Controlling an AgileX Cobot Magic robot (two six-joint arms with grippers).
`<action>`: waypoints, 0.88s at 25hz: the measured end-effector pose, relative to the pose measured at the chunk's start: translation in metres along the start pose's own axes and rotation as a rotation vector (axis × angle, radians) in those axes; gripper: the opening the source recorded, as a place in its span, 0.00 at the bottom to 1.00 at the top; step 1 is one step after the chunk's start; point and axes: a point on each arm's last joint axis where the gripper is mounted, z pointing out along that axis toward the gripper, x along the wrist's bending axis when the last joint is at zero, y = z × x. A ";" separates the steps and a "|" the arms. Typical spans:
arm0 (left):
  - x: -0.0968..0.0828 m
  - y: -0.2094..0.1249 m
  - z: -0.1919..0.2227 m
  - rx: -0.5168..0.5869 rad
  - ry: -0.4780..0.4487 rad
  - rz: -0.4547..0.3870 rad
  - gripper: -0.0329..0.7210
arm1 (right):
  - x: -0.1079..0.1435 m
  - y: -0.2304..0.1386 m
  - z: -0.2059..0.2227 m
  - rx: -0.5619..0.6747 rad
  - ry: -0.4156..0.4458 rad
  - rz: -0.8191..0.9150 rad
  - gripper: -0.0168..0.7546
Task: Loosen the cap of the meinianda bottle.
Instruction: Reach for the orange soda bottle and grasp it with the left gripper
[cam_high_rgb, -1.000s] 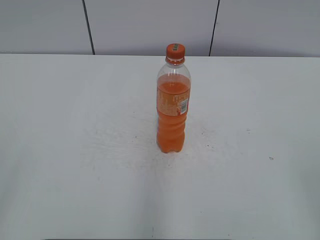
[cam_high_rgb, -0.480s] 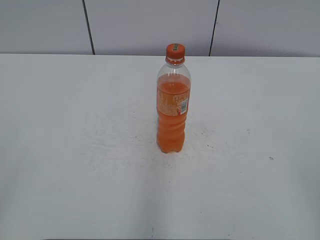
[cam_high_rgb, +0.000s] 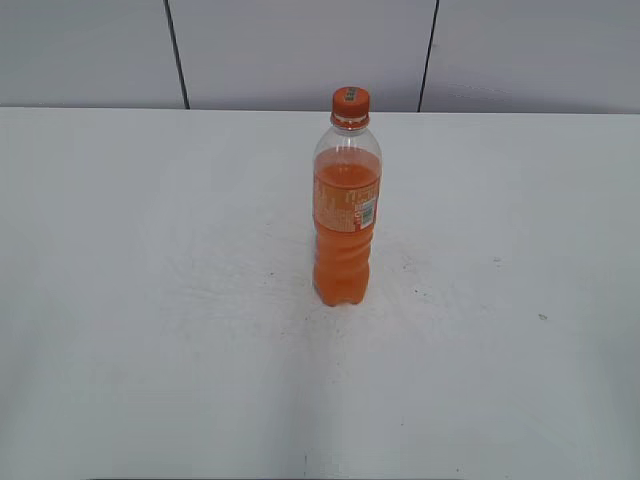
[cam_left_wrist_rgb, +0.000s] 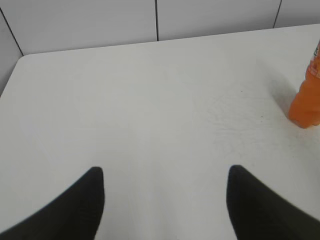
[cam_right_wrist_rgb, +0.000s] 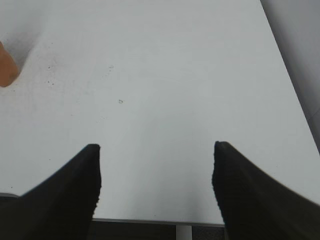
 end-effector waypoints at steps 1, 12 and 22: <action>0.000 0.000 0.000 0.000 0.001 0.001 0.67 | 0.000 0.000 0.000 0.000 0.000 0.000 0.70; 0.001 0.033 -0.007 -0.273 0.011 0.004 0.67 | 0.000 0.000 0.000 0.000 0.000 0.000 0.70; -0.004 0.097 0.074 -0.368 -0.053 0.062 0.67 | 0.000 0.000 0.000 0.000 0.000 0.000 0.70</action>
